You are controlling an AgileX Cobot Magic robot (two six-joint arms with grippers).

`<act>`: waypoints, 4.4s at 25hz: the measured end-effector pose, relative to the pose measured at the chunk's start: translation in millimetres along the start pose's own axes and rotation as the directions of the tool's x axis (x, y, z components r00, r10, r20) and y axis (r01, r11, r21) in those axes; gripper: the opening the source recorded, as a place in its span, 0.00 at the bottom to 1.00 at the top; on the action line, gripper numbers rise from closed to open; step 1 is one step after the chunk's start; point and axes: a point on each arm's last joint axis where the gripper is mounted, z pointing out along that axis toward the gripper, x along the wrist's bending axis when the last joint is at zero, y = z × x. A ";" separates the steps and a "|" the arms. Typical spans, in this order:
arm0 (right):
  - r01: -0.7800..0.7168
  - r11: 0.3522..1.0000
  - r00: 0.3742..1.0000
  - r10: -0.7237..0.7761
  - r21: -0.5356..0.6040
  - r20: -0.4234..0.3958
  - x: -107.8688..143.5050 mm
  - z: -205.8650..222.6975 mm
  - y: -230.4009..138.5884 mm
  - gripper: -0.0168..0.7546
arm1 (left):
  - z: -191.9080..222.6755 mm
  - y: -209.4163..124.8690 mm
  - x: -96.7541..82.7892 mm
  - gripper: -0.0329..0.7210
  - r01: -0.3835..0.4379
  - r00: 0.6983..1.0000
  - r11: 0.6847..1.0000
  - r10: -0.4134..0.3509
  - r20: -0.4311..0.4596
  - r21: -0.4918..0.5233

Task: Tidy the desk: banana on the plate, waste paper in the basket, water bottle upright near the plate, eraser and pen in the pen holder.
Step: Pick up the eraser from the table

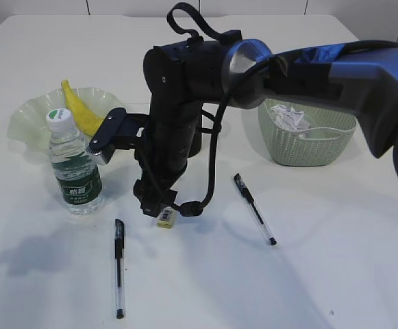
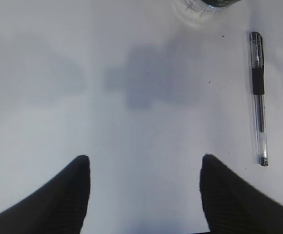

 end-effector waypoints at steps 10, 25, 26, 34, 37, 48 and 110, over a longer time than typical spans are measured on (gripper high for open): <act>0.023 1.000 1.000 -0.023 -0.016 0.014 -1.3 0.3 1.5 0.67 | 0.0 0.6 0.0 0.70 -0.001 1.000 1.000 0.001 0.000 -0.006; 0.016 0.999 0.999 -0.015 0.044 -0.036 0.8 29.6 -5.3 0.67 | 0.0 1.0 0.0 0.70 -0.002 1.000 1.000 0.002 0.000 -0.010; 0.014 0.999 0.999 -0.012 0.047 -0.038 0.9 31.6 -5.7 0.67 | 0.0 1.0 0.0 0.70 -0.002 1.000 1.000 0.002 0.000 -0.010; 0.008 0.999 0.999 -0.005 0.051 -0.040 0.2 33.5 -6.7 0.66 | 0.0 1.1 0.0 0.70 -0.002 1.000 1.000 0.002 0.000 -0.012; -0.003 0.999 0.999 0.005 0.053 -0.039 -3.1 33.1 -9.5 0.66 | 0.0 1.1 0.0 0.70 -0.002 1.000 1.000 0.002 0.000 -0.012; -0.022 0.998 0.999 0.025 0.059 -0.040 -6.3 32.6 -12.7 0.65 | 0.0 2.2 -0.1 0.70 -0.002 1.000 1.000 0.002 0.001 -0.025; -0.141 0.988 0.989 0.143 0.055 -0.032 -6.4 28.6 -11.5 0.42 | -0.1 3.3 -0.1 0.70 -0.002 1.000 0.999 0.002 0.001 -0.036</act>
